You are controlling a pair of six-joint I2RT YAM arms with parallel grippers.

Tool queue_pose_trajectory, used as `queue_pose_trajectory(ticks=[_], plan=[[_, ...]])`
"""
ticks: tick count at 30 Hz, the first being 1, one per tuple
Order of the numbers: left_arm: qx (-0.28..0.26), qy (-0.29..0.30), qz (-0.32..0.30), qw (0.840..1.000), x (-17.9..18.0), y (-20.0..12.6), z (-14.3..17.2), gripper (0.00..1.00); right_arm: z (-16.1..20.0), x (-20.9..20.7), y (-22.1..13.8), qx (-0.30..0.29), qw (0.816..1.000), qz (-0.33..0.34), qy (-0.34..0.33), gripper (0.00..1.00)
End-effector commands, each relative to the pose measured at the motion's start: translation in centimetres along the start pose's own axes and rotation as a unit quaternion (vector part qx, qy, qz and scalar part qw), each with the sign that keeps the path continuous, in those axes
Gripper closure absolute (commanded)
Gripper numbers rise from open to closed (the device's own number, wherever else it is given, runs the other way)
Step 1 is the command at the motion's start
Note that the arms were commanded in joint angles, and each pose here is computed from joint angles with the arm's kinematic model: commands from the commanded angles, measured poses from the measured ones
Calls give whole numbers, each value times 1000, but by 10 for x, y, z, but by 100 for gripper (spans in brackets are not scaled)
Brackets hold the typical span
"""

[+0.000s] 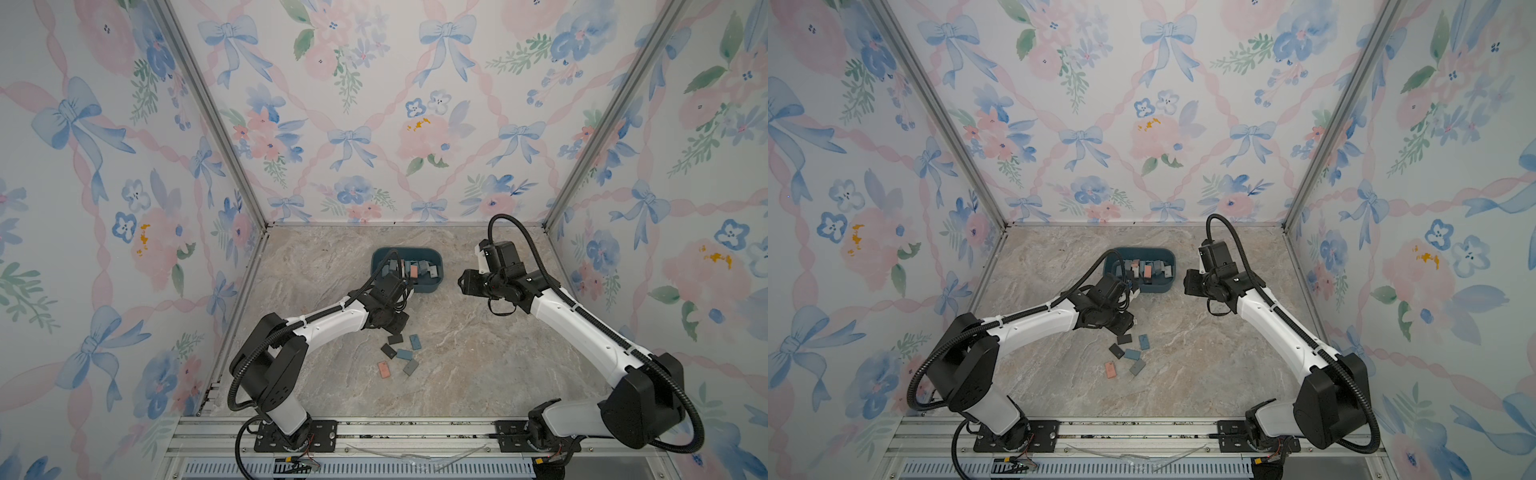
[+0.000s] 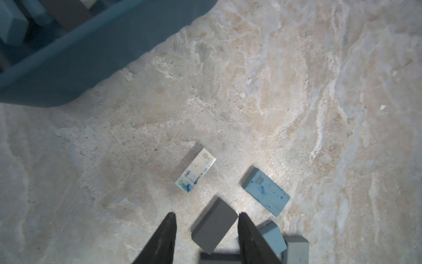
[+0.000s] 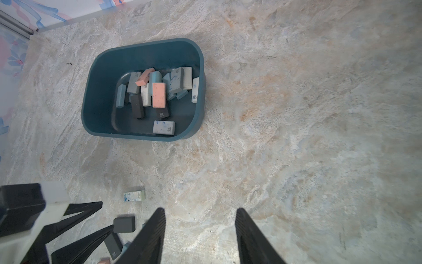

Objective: Put the eraser in the storage box
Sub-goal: Adjust the eraser at the center of the board.

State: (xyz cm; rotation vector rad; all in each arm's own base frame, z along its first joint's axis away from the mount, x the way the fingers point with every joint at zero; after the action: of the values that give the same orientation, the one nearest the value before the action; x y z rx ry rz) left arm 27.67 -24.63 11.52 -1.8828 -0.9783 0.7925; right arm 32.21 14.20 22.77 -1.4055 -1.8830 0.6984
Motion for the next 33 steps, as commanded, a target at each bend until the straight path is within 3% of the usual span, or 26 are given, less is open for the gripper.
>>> queue_pose_trajectory(ticks=[1, 17, 33], plan=[[17, 22, 8, 1000, -4, 6, -1, 53, 1, -3, -6, -8, 1000, -2, 11, 48], [60, 38, -20, 997, 1, 40, 4, 53, 12, -14, -11, -4, 1000, 7, 24, 47], [59, 55, -59, 995, 9, 51, -5, 53, 15, -16, -10, -2, 1000, 6, 31, 46]])
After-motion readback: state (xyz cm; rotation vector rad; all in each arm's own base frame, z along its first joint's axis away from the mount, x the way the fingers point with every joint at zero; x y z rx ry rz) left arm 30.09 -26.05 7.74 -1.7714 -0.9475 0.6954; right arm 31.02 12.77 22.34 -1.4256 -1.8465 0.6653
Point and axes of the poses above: each gripper's point midway between its finger pads, its own y axis out along the fingers, its own x axis along the line the jaws close on, z = x × y, the point moved 5 cm from there along -y, back along the fingers, and after that the axes turned 8 degrees about -y, right-handed, at the moved point
